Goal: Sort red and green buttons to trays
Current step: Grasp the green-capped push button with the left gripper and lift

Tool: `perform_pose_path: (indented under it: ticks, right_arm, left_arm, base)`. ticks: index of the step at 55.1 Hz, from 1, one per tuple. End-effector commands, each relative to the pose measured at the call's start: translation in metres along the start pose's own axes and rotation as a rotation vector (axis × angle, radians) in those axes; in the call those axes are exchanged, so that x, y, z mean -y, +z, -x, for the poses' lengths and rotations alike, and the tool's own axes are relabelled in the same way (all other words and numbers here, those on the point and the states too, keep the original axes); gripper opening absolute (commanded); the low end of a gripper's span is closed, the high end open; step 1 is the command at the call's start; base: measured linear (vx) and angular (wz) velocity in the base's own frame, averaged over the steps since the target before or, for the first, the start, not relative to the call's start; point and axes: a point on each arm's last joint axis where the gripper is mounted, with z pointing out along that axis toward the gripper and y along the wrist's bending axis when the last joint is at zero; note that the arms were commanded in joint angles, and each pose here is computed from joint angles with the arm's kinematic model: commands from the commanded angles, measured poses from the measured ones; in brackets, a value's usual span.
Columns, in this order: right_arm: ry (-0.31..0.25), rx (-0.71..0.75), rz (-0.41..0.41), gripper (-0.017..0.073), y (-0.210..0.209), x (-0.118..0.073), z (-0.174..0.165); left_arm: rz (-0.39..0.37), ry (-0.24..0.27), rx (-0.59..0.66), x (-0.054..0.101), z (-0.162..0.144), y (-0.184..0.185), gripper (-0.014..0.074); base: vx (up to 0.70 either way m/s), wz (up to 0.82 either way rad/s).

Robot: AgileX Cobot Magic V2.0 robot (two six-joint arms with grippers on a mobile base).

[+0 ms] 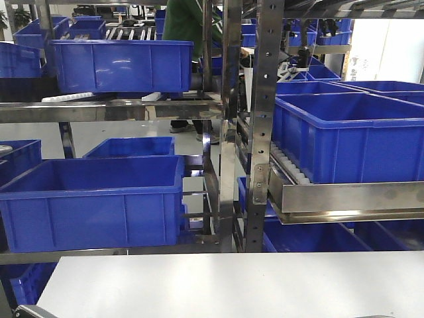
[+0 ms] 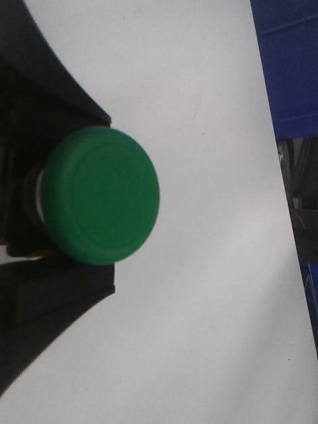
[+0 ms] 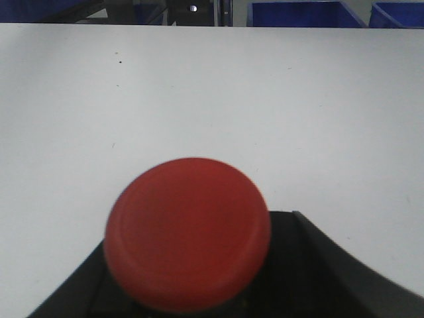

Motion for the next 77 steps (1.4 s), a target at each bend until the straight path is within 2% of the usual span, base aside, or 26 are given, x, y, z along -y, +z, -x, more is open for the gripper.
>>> perform_pose_path:
  ticks: [1, 4, 9, 14, 22, 24, 28, 31, 33, 34, 37, 41, 49, 59, 77]
  right_arm:
    - [-0.006, 0.213, 0.028, -0.0003, -0.004, -0.002, 0.029]
    - [-0.023, 0.243, 0.077, -0.0003, -0.007, -0.006, 0.036]
    - [-0.067, 0.298, 0.161, -0.0003, -0.015, -0.015, 0.053]
    - [-0.077, 0.323, 0.186, -0.0003, -0.027, -0.019, 0.076]
    - [-0.046, 0.284, 0.149, -0.0003, -0.058, -0.018, 0.112]
    - [-0.029, 0.273, 0.135, -0.0003, -0.071, -0.018, 0.122]
    - [0.023, 0.245, 0.104, -0.0003, -0.095, -0.017, 0.136]
    - [0.050, 0.265, 0.088, -0.0003, -0.116, -0.017, 0.148]
    - [0.054, 0.270, 0.077, -0.0003, -0.130, -0.017, 0.153]
    - [0.053, 0.273, 0.068, -0.0003, -0.138, -0.017, 0.156]
    - [0.024, 0.277, 0.042, -0.0003, -0.162, -0.017, 0.161]
    - [-0.009, 0.275, 0.000, -0.0003, -0.186, -0.015, 0.163]
    - [0.001, 0.268, -0.067, -0.0003, -0.217, -0.011, 0.160]
    - [-0.007, 0.314, -0.070, -0.0003, -0.229, -0.012, 0.162]
    - [-0.005, 0.305, -0.073, -0.0003, -0.228, -0.011, 0.161]
  left_arm:
    - [-0.052, -0.031, 0.313, 0.006, 0.046, -0.008, -0.0006]
    - [-0.050, -0.039, 0.324, 0.006, 0.055, -0.012, -0.0003]
    - [-0.029, -0.012, 0.321, 0.009, 0.073, -0.021, -0.0002]
    - [0.012, 0.020, 0.289, 0.011, 0.090, -0.034, 0.0000]
    - [0.109, 0.015, 0.219, 0.016, 0.119, -0.065, 0.0000]
    - [0.130, 0.026, 0.212, 0.019, 0.126, -0.074, 0.0000]
    - [0.159, 0.106, 0.208, 0.028, 0.141, -0.098, 0.0001]
    - [0.166, 0.145, 0.235, 0.037, 0.152, -0.117, 0.0001]
    - [0.175, 0.147, 0.253, 0.042, 0.158, -0.129, 0.0001]
    - [0.184, 0.131, 0.255, 0.043, 0.160, -0.134, 0.0001]
    - [0.211, 0.119, 0.284, 0.050, 0.166, -0.154, 0.0001]
    - [0.264, 0.128, 0.310, 0.057, 0.171, -0.178, 0.0001]
    - [0.352, 0.091, 0.370, 0.065, 0.172, -0.213, 0.0001]
    - [0.368, 0.090, 0.397, 0.069, 0.166, -0.223, 0.0001]
    - [0.385, 0.085, 0.380, 0.067, 0.164, -0.222, 0.0001]
  base:
    - [0.00, 0.00]
    - [0.00, 0.00]
    - [0.00, 0.00]
    - [0.00, 0.00]
    - [0.00, 0.00]
    - [0.00, 0.00]
    - [0.00, 0.00]
    - [0.00, 0.00]
    - [0.00, 0.00]
    - [0.00, 0.00]
    - [0.00, 0.00]
    - [0.00, 0.00]
    - [0.00, 0.00]
    - [0.00, 0.00]
    - [0.00, 0.00]
